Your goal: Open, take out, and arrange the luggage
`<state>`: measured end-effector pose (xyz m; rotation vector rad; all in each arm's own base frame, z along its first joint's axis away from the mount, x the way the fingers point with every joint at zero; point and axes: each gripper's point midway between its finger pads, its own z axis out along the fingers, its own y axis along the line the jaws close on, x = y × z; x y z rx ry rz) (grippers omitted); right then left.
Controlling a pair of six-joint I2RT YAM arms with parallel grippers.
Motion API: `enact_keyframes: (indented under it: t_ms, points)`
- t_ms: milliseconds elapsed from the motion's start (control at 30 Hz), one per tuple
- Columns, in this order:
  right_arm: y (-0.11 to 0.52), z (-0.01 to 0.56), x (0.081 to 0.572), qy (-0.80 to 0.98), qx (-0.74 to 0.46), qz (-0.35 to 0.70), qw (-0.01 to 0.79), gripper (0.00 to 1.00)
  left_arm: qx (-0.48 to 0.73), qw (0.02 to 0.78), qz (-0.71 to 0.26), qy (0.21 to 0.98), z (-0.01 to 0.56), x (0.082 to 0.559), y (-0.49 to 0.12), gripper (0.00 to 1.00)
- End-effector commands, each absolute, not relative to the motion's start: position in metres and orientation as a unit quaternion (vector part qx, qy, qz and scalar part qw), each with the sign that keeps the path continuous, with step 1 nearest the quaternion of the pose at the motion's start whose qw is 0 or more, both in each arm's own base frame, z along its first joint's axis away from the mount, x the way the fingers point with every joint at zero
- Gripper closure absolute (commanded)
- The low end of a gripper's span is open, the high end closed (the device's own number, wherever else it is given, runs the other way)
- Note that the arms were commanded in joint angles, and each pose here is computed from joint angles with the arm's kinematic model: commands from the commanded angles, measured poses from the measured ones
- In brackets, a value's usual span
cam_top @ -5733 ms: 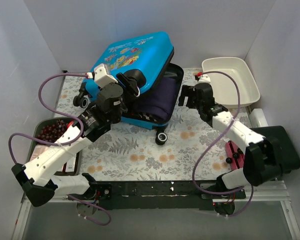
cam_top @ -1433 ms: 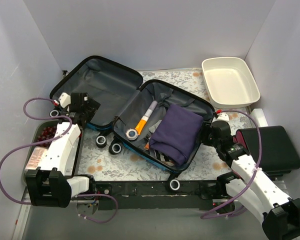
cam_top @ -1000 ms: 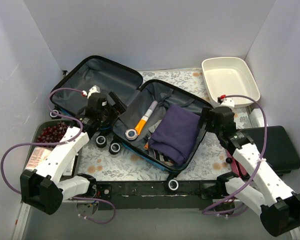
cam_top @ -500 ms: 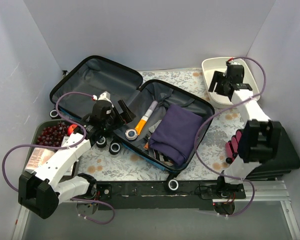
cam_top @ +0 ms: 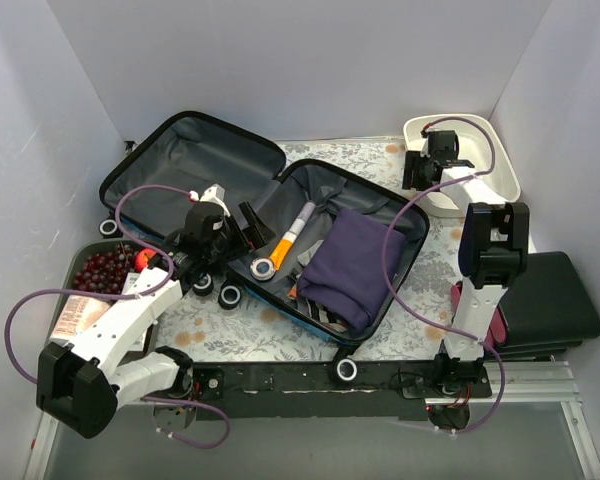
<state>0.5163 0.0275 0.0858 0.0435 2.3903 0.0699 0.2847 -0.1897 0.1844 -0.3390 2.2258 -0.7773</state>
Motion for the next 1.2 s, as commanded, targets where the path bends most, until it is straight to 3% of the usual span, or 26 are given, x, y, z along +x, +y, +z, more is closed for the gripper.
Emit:
enact_keyframes:
  t_ms: [0,233,533,733,1167]
  points:
    - [0.009,0.097,0.508,0.923,0.053,-0.012,0.382,0.3,-0.122,0.371,-0.309,0.868,0.184,0.281,-0.192,0.02]
    - [0.013,0.066,0.465,0.946,0.074,0.0,0.317,0.34,-0.121,0.379,-0.319,0.86,0.191,0.278,-0.191,0.02]
    - [0.025,0.094,0.435,0.934,0.13,0.047,0.329,0.39,-0.1,0.359,-0.348,0.86,0.188,0.27,-0.206,0.02]
    - [0.006,0.113,0.43,0.919,0.176,0.004,0.353,0.32,-0.009,0.319,-0.388,0.865,0.185,0.247,-0.247,0.02]
    - [-0.067,0.176,0.384,0.847,0.289,-0.146,0.421,0.17,0.069,0.259,-0.341,0.901,0.143,0.202,-0.291,0.02]
